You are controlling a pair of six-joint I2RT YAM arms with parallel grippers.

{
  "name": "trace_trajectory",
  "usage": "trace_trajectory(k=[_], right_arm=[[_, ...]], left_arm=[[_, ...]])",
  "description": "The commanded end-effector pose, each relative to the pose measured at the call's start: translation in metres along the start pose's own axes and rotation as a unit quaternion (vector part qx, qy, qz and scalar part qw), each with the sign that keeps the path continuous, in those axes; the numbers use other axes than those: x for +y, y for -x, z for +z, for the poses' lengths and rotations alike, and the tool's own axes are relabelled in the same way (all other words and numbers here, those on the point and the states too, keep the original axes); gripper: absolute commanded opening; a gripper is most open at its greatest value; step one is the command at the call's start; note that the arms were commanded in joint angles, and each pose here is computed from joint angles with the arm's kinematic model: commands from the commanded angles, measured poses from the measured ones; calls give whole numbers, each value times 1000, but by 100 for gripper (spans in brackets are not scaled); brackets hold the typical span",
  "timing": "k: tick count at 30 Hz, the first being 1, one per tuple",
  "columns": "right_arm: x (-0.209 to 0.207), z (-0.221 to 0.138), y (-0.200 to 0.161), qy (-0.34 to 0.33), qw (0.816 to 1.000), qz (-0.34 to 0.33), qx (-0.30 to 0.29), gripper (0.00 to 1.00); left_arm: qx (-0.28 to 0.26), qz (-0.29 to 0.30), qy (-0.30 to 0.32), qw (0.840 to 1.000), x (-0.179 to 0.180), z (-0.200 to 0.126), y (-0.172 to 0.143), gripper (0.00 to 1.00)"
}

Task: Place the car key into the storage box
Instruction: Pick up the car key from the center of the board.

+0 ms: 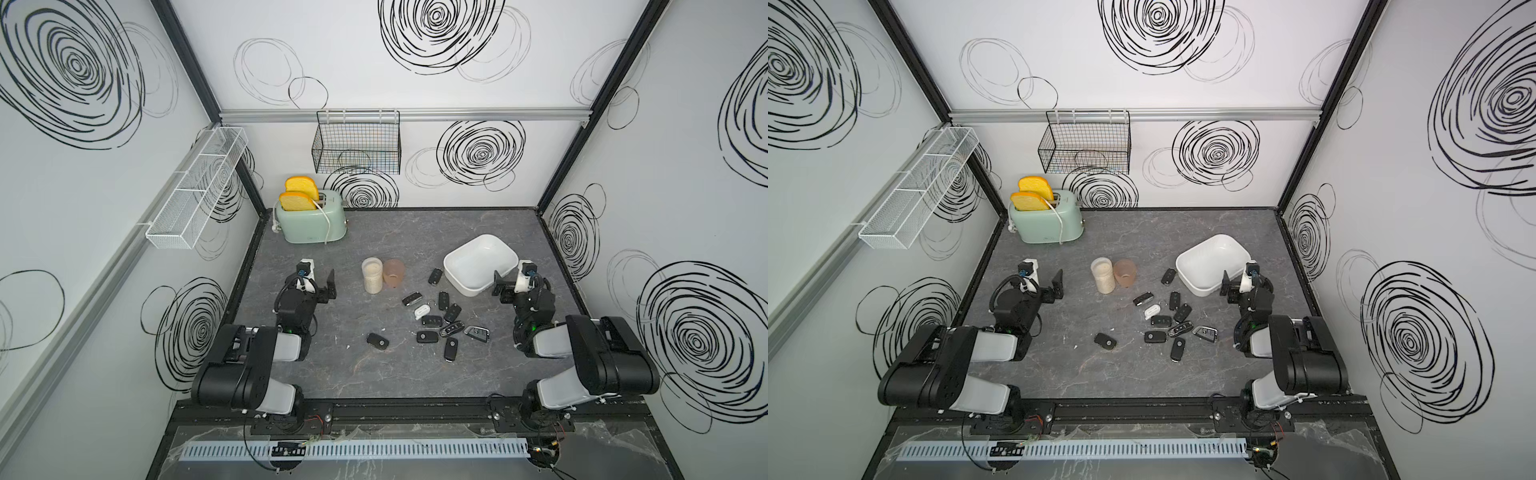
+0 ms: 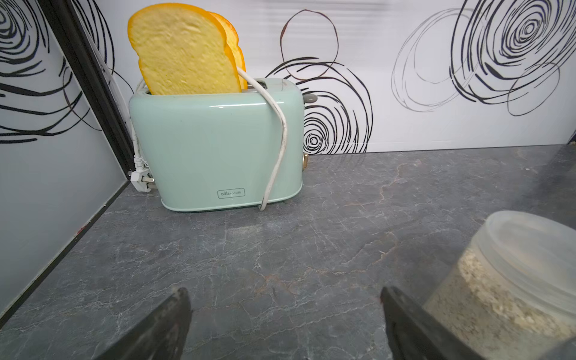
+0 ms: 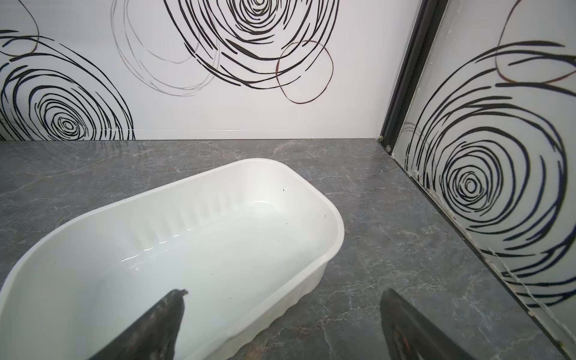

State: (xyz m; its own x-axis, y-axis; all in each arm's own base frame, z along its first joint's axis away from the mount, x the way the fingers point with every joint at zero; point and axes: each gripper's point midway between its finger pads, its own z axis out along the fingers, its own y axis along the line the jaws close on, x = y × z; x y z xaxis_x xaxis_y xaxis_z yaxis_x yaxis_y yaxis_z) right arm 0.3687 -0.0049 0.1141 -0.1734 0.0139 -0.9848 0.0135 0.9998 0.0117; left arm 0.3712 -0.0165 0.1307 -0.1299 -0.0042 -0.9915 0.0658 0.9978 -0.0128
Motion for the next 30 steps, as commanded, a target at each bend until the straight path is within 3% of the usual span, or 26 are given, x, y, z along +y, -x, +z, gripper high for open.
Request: trace_trajectory(k=[1,23,30], right_arm=[[2,3,10,3,1000,-3,-16,99],[2,2,10,2,1000,-2,-16,99],[-15,10,31,-47,999,15,6,99]], left_arm=[[-33,5,-2,999,0,-2,15,98],[-32,4,-3,999,0,-2,16,98],[-10,1,9,1000,4,7,30,98]])
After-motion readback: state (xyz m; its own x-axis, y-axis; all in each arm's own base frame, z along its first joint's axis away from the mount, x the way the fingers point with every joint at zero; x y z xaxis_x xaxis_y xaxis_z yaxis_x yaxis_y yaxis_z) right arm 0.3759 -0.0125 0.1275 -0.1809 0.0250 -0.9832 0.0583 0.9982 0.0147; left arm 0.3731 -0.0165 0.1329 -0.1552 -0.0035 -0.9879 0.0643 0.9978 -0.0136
